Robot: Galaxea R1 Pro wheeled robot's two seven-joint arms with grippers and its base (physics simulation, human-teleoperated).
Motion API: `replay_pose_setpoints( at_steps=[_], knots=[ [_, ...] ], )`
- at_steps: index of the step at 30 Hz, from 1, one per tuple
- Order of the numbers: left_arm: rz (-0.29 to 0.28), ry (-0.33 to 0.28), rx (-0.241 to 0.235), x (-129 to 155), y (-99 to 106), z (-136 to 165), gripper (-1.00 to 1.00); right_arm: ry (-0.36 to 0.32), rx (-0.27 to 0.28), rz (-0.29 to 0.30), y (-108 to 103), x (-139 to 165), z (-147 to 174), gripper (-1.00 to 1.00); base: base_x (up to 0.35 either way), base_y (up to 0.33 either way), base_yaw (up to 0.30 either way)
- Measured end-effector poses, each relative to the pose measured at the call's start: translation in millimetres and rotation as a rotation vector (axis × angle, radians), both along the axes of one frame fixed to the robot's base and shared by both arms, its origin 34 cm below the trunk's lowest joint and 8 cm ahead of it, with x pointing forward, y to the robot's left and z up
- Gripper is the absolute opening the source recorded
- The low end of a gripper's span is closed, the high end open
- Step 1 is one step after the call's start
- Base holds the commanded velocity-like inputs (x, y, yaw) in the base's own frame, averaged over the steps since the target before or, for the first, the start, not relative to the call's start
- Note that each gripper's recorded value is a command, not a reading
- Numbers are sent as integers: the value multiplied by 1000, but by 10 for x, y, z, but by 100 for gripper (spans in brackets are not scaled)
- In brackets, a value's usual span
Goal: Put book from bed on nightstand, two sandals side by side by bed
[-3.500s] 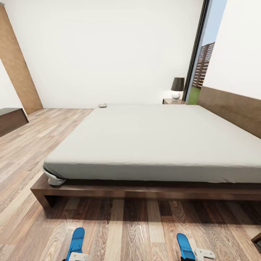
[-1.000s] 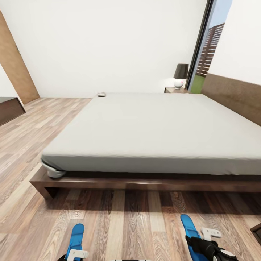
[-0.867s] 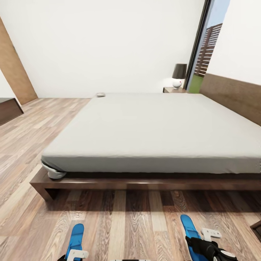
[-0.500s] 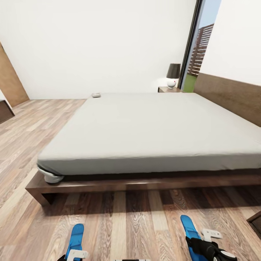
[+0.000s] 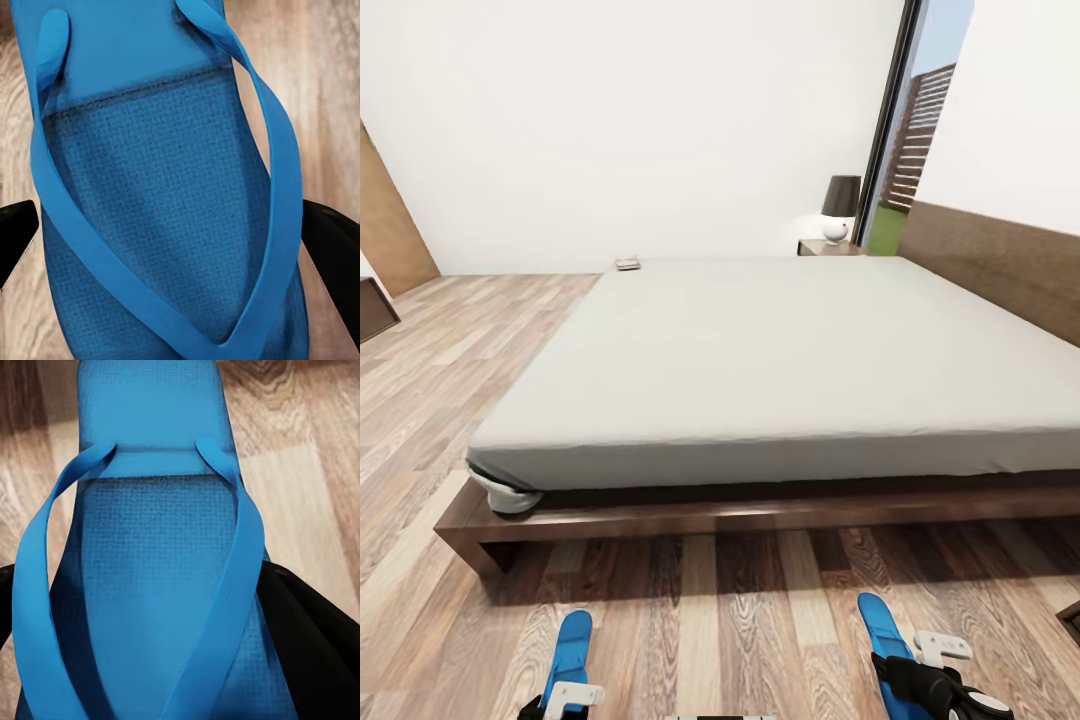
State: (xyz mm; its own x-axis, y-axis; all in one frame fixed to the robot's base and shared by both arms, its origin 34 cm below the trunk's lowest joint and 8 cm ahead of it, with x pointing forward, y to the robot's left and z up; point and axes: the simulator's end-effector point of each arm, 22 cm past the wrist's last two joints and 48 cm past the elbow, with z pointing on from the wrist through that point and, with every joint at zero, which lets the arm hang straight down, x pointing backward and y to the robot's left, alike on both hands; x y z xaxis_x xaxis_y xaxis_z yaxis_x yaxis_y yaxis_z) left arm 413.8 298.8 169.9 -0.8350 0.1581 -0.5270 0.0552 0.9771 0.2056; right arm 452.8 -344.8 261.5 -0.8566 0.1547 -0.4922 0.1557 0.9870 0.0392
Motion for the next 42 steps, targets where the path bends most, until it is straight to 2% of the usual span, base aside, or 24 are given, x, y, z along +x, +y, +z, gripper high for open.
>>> replay_pose_setpoints(
  at_steps=[9,19,26,31,37,42],
  knots=[
    [6,-56,-1,409,93,142,-100,-1,0,0,0,3,2,-100,1,1,0],
    [-7,-99,-33,578,49,216,-100,-23,-4,1,-13,73,72,-100,0,0,0],
    [-7,-107,-38,595,41,226,-100,-30,-2,10,-1,26,112,-100,0,0,0],
    [-6,-87,-39,532,38,143,-100,-17,-2,13,-3,-20,61,-100,0,0,0],
    [-6,-63,-38,453,45,44,-100,-29,-13,22,-10,-34,121,-100,0,0,0],
    [-5,-44,-38,385,48,-37,-100,-10,-16,25,-6,-84,168,-100,0,0,0]
  ],
)
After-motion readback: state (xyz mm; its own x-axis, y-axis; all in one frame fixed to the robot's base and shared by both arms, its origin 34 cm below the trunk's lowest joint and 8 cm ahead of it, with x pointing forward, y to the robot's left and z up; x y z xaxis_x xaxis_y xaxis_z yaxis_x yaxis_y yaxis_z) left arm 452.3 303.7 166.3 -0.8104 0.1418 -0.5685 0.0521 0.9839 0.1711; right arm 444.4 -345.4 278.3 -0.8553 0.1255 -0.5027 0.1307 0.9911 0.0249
